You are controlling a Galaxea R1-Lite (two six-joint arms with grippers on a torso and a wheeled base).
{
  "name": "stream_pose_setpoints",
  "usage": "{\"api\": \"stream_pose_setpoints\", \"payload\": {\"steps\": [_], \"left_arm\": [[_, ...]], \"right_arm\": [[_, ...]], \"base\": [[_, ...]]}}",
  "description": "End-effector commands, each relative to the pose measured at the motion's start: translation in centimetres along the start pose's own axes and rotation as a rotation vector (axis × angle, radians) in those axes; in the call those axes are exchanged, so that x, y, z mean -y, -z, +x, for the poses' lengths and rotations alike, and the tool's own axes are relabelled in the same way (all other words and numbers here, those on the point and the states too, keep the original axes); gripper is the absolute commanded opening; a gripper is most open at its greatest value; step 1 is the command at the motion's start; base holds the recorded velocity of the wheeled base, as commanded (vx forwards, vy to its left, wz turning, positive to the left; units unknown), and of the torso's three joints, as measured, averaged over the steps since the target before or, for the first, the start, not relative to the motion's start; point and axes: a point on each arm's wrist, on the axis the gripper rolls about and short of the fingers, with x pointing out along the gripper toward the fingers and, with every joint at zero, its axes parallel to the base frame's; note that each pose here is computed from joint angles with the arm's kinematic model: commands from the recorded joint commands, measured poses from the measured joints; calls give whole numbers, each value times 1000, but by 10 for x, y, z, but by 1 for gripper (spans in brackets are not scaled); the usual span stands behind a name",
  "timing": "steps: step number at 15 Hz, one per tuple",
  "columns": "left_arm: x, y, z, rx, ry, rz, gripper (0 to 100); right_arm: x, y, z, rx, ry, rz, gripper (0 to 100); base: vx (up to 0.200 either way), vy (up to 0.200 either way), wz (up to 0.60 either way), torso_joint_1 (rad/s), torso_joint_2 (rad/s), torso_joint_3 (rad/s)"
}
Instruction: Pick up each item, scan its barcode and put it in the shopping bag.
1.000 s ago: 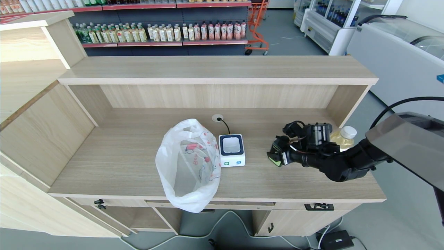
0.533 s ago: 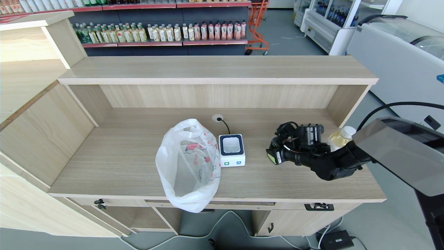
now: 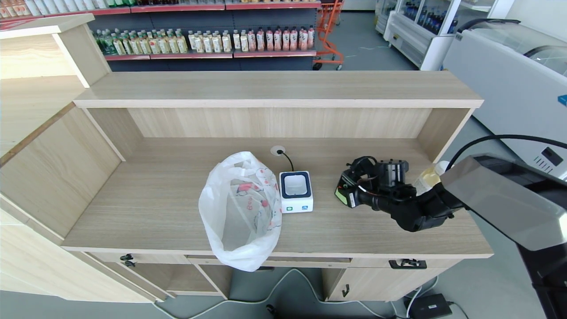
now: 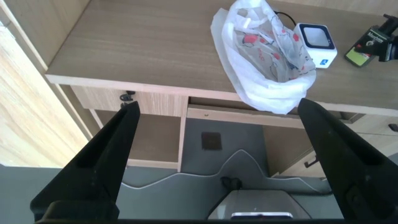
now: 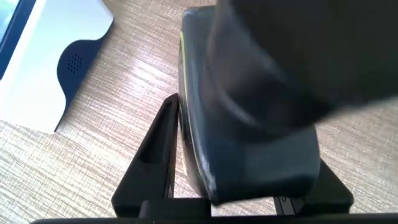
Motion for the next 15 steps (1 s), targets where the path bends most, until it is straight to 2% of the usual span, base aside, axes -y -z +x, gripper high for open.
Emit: {"api": "stream_pose_setpoints", "payload": {"steps": [1,3,5,9,12,15], "left_arm": [[0,0,0,-1,0,0,100],[0,0,0,0,-2,0,100],[0,0,0,-1,0,0,100],[0,0,0,-2,0,0,100],[0,0,0,-1,0,0,100],[0,0,0,-1,0,0,100]], "right_arm": [[2,-15,-11,56,12,-6,0],[3,-27,-24,76,20,-20,0],[7,-34,-58,64,43,-122,0],[9,-26,-108,74,78,-174,0],[25,-31,-162,72,157,-339,0],[52,-45,-231,77,329,-515,0]], "base": [[0,0,0,0,0,0],[0,0,0,0,0,0],[0,0,0,0,0,0],[0,0,0,0,0,0],[0,0,0,0,0,0],[0,0,0,0,0,0]]}}
